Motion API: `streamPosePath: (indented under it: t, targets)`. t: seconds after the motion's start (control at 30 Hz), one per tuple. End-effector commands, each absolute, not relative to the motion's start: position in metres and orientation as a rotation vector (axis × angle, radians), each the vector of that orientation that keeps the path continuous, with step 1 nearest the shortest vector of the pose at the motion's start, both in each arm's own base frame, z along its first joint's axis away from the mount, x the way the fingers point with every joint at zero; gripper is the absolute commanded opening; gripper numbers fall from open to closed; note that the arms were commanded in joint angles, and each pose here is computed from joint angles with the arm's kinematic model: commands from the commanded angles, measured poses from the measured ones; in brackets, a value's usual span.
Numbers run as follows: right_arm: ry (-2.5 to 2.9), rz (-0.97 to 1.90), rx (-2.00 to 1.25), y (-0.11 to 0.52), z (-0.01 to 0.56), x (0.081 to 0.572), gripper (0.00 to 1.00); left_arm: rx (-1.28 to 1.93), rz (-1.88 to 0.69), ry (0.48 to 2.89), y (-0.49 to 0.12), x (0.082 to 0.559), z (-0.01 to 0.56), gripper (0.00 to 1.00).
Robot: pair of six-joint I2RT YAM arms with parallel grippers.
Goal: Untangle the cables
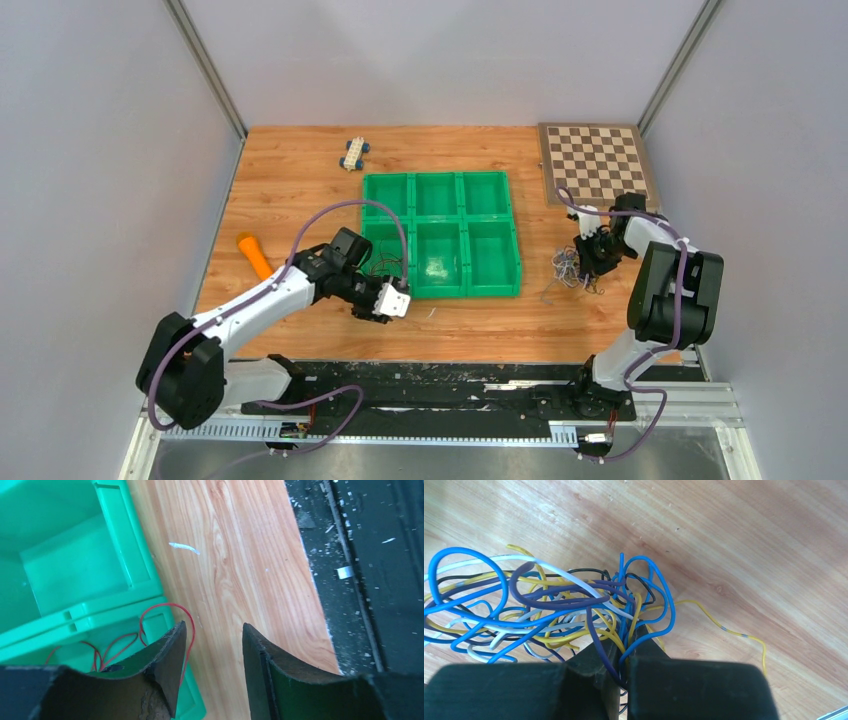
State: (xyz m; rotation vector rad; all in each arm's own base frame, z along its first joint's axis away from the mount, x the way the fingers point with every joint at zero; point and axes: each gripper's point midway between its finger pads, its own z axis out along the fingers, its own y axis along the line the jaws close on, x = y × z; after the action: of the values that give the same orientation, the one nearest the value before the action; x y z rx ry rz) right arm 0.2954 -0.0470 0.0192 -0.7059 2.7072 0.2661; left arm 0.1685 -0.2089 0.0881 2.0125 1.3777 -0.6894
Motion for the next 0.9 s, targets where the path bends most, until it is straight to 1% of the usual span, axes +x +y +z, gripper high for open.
streamPosePath:
  t: [0.0,0.1,0.17,0.3,0.33,0.37,0.4,0.43,0.47,0.5,0.53,0.63,0.73,0.87]
  targets:
    - [2.685,0.26,-0.698,-0.044,0.028,0.292,0.02,2.048,-0.581,1.233,-0.228,0.192,0.082,0.52]
    - [2.688,0.258,-0.699,-0.044,0.028,0.29,0.02,2.069,-0.558,1.269,-0.226,0.196,0.066,0.5]
    - [2.69,0.256,-0.698,-0.044,0.028,0.289,0.02,2.065,-0.524,1.29,-0.226,0.203,0.06,0.47]
    - [2.693,0.257,-0.695,-0.044,0.028,0.289,0.02,2.105,-0.499,1.322,-0.219,0.205,0.049,0.38]
    - [2.692,0.257,-0.693,-0.044,0.028,0.29,0.01,2.107,-0.492,1.331,-0.218,0.205,0.048,0.3]
    - [2.692,0.255,-0.692,-0.045,0.028,0.291,0.02,2.101,-0.484,1.338,-0.218,0.207,0.05,0.2]
    - [2.691,0.251,-0.69,-0.045,0.029,0.292,0.01,2.071,-0.486,1.371,-0.219,0.209,0.053,0.15]
    - [2.692,0.25,-0.687,-0.046,0.03,0.292,0.02,2.035,-0.45,1.382,-0.221,0.217,0.06,0.04]
    - [2.689,0.248,-0.689,-0.046,0.03,0.292,0.02,1.96,-0.444,1.45,-0.222,0.223,0.066,0.01]
    - [2.686,0.246,-0.691,-0.046,0.031,0.293,0.02,1.893,-0.399,1.467,-0.223,0.238,0.076,0.0]
    - [2.686,0.245,-0.691,-0.046,0.032,0.293,0.02,1.804,-0.395,1.534,-0.221,0.249,0.085,0.0]
    - [2.686,0.255,-0.69,-0.045,0.031,0.294,0.01,1.66,-0.332,1.649,-0.213,0.281,0.094,0.0]
    - [2.688,0.258,-0.685,-0.045,0.031,0.297,0.01,1.566,-0.294,1.753,-0.209,0.309,0.089,0.0]
    - [2.685,0.253,-0.689,-0.046,0.033,0.299,0.01,1.522,-0.266,1.823,-0.21,0.329,0.077,0.0]
